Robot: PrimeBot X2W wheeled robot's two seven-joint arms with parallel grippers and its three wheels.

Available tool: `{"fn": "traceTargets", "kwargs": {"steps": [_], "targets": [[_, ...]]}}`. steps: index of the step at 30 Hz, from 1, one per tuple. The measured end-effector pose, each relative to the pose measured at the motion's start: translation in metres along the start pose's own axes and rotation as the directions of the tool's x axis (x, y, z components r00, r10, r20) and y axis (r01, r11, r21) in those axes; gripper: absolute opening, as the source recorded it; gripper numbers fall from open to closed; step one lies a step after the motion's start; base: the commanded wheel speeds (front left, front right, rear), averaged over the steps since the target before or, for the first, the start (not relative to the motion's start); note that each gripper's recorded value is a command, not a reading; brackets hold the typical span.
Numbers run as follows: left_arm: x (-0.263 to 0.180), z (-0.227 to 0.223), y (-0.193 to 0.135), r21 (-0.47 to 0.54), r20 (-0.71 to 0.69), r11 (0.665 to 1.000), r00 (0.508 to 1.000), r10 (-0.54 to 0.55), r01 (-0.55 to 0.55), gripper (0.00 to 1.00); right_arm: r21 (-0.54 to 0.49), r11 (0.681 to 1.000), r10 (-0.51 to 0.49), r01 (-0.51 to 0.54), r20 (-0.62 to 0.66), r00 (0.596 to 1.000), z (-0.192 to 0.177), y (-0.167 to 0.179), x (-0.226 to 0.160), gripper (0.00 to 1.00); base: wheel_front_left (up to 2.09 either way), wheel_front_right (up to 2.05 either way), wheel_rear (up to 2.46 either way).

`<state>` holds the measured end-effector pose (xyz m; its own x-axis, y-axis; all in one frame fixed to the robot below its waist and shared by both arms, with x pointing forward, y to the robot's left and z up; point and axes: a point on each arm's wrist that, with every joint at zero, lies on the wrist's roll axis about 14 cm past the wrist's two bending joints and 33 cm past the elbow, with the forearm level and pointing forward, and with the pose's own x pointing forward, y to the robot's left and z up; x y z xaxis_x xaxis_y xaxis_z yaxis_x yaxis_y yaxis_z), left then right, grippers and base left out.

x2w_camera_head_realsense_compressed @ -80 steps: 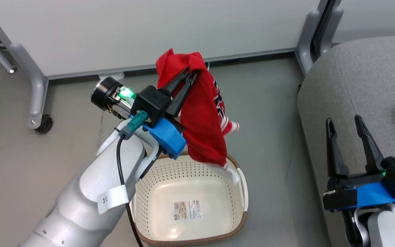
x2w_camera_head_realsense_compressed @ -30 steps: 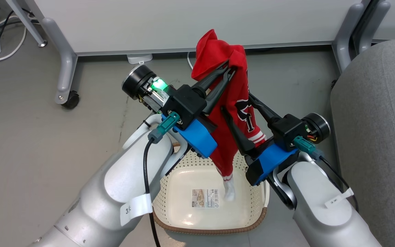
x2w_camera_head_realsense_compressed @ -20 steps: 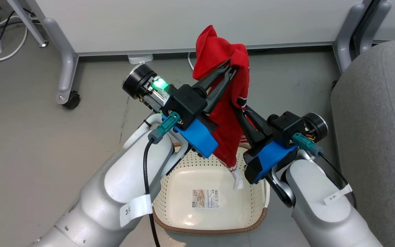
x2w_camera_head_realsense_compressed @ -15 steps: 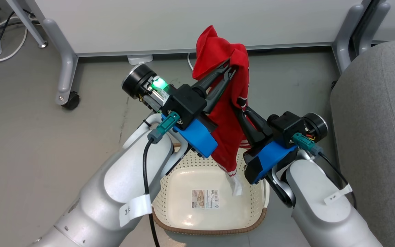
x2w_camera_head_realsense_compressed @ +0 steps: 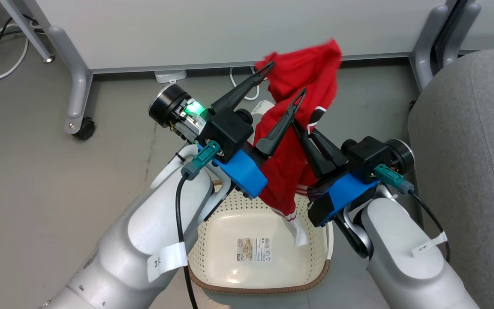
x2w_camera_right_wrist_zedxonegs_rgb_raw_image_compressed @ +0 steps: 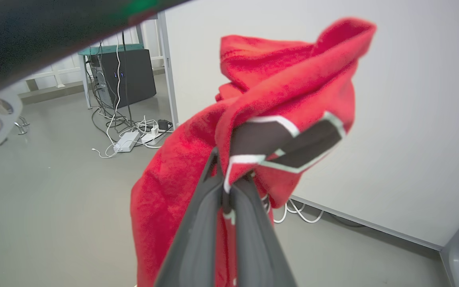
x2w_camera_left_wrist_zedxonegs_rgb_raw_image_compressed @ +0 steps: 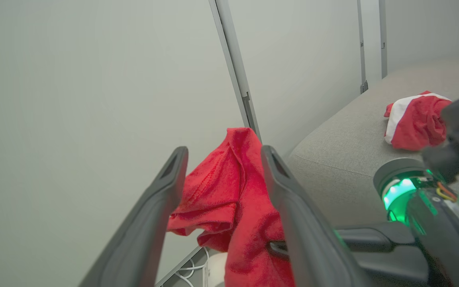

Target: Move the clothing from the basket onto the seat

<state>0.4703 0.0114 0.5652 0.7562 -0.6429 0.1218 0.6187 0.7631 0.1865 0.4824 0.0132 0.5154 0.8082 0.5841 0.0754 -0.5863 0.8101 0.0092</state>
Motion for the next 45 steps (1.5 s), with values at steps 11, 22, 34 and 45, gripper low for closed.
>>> {"fn": "traceTargets", "kwargs": {"steps": [11, 22, 34, 45], "targets": [[0.006, -0.015, -0.013, -0.025, -0.019, 0.999, 0.999, -0.037, 0.036, 1.0, 0.005, 0.995, -0.103, 0.103, 0.037, 0.994, 0.009, -0.033, -0.014, 0.0, 0.0, 0.0, 0.0], [0.025, -0.034, -0.055, -0.102, -0.019, 0.984, 0.989, -0.146, 0.143, 1.0, -0.019, 0.951, -0.307, 0.309, 0.076, 0.949, 0.02, -0.1, -0.063, 0.0, 0.0, 0.0, 0.0], [0.046, -0.05, -0.121, -0.164, 0.0, 0.931, 0.944, -0.331, 0.327, 1.0, -0.072, 0.829, -0.549, 0.554, 0.079, 0.832, 0.023, -0.17, -0.147, 0.0, 0.0, 0.0, 0.0], [0.052, -0.055, -0.163, -0.2, 0.022, 0.875, 0.895, -0.446, 0.441, 1.0, -0.091, 0.705, -0.703, 0.704, 0.041, 0.71, 0.014, -0.197, -0.218, 0.0, 0.0, 0.0, 0.0]]}}
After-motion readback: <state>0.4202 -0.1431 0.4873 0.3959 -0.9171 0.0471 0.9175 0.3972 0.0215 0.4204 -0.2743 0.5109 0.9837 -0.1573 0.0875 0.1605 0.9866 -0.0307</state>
